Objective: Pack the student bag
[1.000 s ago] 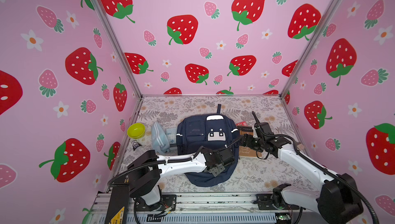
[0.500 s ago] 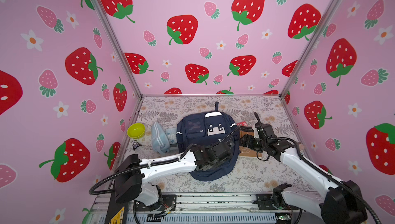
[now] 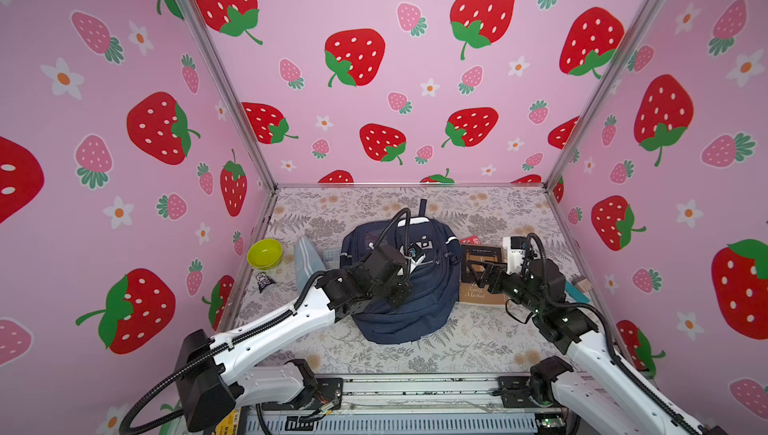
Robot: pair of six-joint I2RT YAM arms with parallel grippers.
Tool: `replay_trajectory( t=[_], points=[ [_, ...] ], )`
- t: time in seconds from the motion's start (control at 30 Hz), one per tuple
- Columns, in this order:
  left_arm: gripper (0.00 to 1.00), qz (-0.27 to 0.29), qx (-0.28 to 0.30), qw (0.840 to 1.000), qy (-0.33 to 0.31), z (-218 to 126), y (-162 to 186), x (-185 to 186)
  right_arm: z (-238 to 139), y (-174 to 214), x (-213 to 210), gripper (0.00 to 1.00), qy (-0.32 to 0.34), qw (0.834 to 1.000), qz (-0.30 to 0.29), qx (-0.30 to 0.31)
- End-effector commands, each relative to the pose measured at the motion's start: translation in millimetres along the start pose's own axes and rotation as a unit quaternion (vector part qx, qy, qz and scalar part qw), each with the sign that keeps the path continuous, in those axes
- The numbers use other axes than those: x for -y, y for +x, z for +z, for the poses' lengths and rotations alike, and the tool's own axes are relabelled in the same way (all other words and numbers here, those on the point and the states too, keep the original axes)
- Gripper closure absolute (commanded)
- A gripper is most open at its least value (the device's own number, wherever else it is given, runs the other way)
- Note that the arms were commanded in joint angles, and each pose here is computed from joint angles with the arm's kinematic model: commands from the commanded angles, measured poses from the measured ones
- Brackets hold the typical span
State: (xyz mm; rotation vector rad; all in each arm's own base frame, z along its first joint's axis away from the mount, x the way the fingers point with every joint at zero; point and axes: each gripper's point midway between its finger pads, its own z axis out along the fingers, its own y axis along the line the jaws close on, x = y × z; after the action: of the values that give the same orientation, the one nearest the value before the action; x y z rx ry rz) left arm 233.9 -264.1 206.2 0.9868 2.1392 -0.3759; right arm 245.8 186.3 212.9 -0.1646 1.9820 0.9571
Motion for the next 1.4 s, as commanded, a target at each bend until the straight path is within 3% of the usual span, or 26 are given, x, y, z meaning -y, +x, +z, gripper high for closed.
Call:
replay_trajectory(
  t=[0.0, 0.13, 0.7, 1.37],
  points=[
    [1.0, -0.033, 0.08, 0.995, 0.049, -20, -38, 3, 9, -8, -25, 0.28, -0.079, 0.996, -0.039, -0.007],
    [1.0, -0.067, 0.1, 0.99, 0.079, -29, -43, -4, 29, 14, -21, 0.33, -0.128, 0.989, -0.009, -0.069],
    [1.0, -0.151, 0.167, 0.959, 0.169, -54, -63, -19, 40, 39, -8, 0.24, -0.219, 0.971, 0.028, -0.096],
    [1.0, -0.211, 0.197, 0.941, 0.18, -59, -66, -41, 37, 57, -16, 0.47, -0.267, 0.954, 0.049, -0.124]
  ],
)
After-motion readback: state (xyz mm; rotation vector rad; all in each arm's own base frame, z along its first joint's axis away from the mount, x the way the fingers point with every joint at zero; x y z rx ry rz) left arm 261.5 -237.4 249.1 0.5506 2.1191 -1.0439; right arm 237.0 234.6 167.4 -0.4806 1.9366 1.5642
